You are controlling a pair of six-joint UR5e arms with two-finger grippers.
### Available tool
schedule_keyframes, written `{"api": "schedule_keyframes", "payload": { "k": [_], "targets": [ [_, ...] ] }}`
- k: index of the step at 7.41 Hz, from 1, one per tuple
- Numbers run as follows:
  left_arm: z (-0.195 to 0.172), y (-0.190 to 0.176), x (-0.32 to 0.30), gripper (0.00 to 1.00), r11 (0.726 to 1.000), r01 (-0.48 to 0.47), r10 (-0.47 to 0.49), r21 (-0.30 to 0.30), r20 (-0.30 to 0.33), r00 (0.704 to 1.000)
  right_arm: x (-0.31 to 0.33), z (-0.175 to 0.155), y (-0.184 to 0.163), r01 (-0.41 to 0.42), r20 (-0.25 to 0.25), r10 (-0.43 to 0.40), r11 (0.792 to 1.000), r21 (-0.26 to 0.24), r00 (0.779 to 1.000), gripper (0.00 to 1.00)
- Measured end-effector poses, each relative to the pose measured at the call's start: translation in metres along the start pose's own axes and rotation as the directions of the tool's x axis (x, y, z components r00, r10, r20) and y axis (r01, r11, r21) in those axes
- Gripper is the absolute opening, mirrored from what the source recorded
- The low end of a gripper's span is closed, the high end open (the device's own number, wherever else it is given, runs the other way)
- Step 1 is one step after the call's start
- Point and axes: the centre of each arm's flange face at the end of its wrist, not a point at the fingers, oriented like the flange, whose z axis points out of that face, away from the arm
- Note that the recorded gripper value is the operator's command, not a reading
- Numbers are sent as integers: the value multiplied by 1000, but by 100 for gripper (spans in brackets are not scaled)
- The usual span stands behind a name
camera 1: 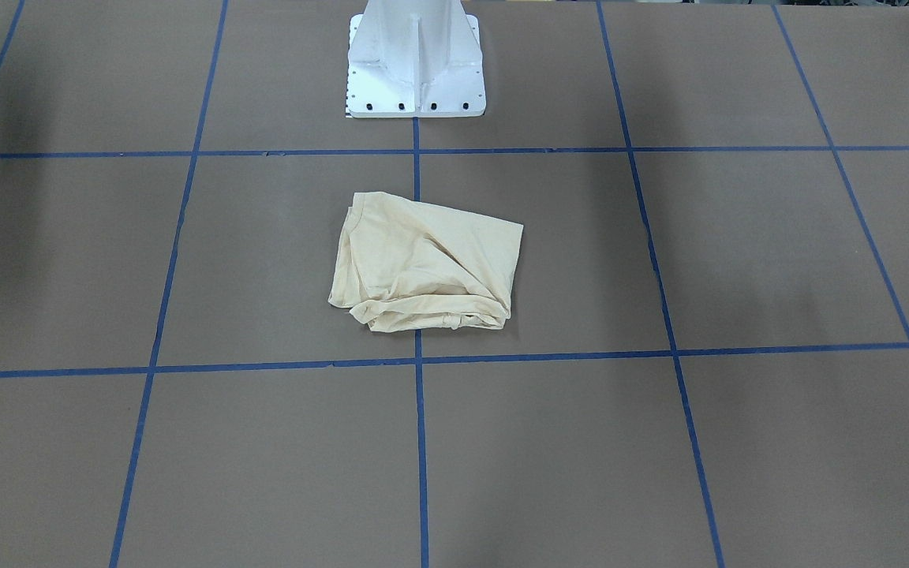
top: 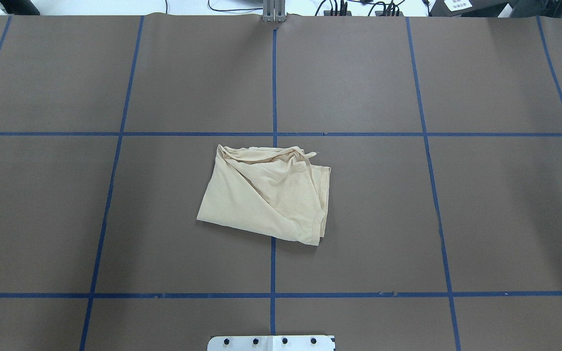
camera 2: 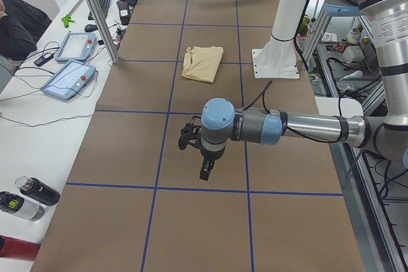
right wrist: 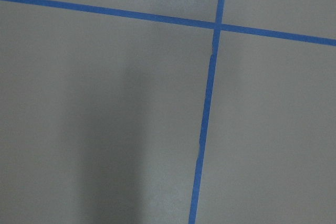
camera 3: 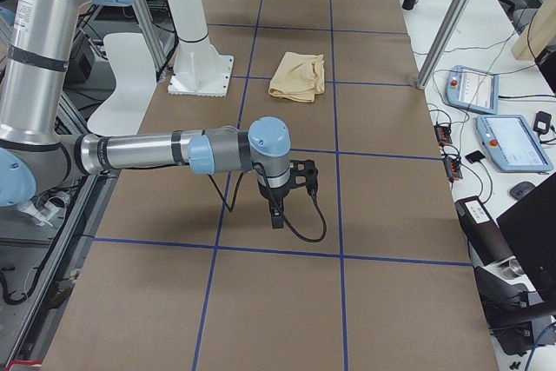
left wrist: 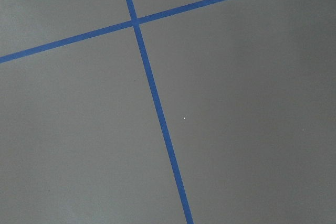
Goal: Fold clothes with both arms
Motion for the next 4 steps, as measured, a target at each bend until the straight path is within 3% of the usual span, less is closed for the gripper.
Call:
{"api": "schedule_keyframes", "payload": {
  "k": [4],
  "targets": [
    [1,5,0,100,1000,5,-5,-4,-5,1000,-1,0,0,4,10,-4,1000,3,1000,100]
  ]
}}
